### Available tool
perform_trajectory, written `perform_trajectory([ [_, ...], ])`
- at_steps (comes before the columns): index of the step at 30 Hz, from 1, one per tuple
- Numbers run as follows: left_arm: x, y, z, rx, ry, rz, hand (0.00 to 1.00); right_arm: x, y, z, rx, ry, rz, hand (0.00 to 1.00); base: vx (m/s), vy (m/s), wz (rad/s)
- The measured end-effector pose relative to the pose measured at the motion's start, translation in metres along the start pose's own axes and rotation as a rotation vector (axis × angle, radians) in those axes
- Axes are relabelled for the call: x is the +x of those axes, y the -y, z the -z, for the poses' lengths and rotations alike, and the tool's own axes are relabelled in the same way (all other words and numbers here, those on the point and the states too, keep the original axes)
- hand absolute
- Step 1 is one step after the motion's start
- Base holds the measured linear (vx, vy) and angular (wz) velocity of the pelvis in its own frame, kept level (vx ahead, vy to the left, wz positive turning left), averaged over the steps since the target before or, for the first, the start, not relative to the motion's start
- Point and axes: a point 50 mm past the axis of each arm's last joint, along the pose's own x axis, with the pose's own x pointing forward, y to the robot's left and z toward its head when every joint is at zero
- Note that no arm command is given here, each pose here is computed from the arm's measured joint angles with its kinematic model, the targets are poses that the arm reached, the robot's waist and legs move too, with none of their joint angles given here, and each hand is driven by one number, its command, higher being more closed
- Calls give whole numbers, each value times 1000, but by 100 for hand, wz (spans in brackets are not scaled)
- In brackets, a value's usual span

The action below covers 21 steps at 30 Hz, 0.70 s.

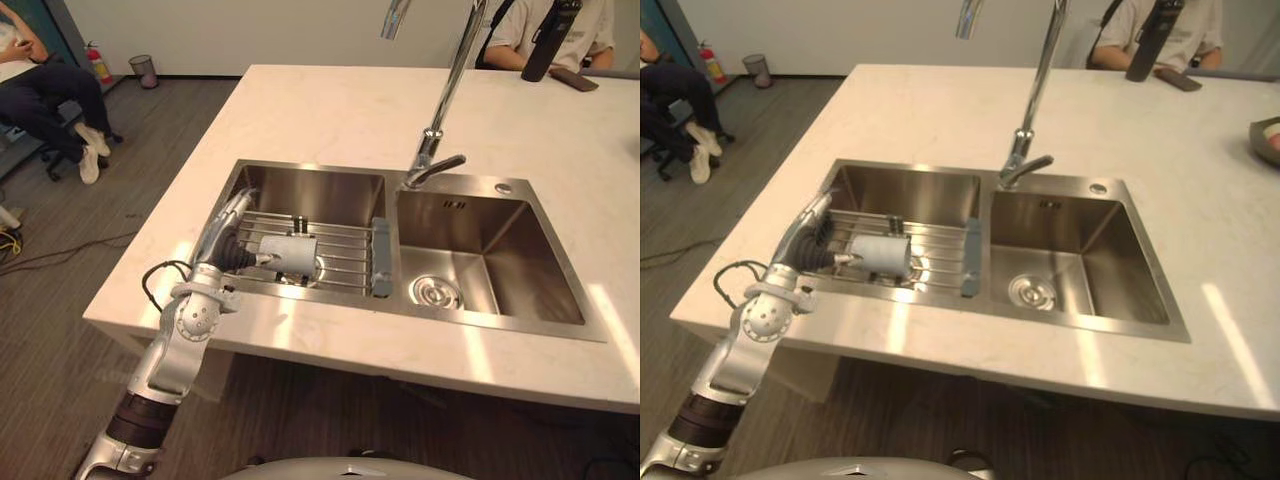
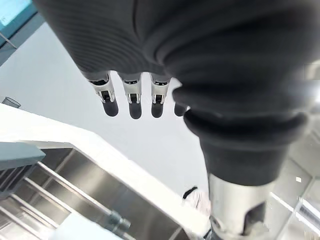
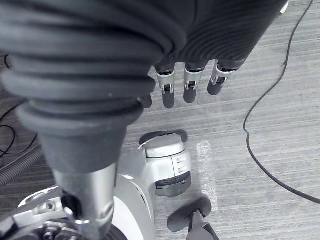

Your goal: Walk over to the sink, pick up the cup, carry it to the dishwasher, place the cup inside the dishwasher, then close the dishwasher door

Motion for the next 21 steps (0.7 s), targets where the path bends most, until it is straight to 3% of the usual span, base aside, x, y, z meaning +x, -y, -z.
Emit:
perform_trajectory([
  [10, 7, 6, 0, 78, -1, 147, 0, 0, 2, -13, -29, 31, 45, 0, -28, 8, -4],
  [21, 13, 15, 1, 124, -8, 219, 0, -1, 8, -49, -273, 103, 402, 0, 32, 5, -4],
])
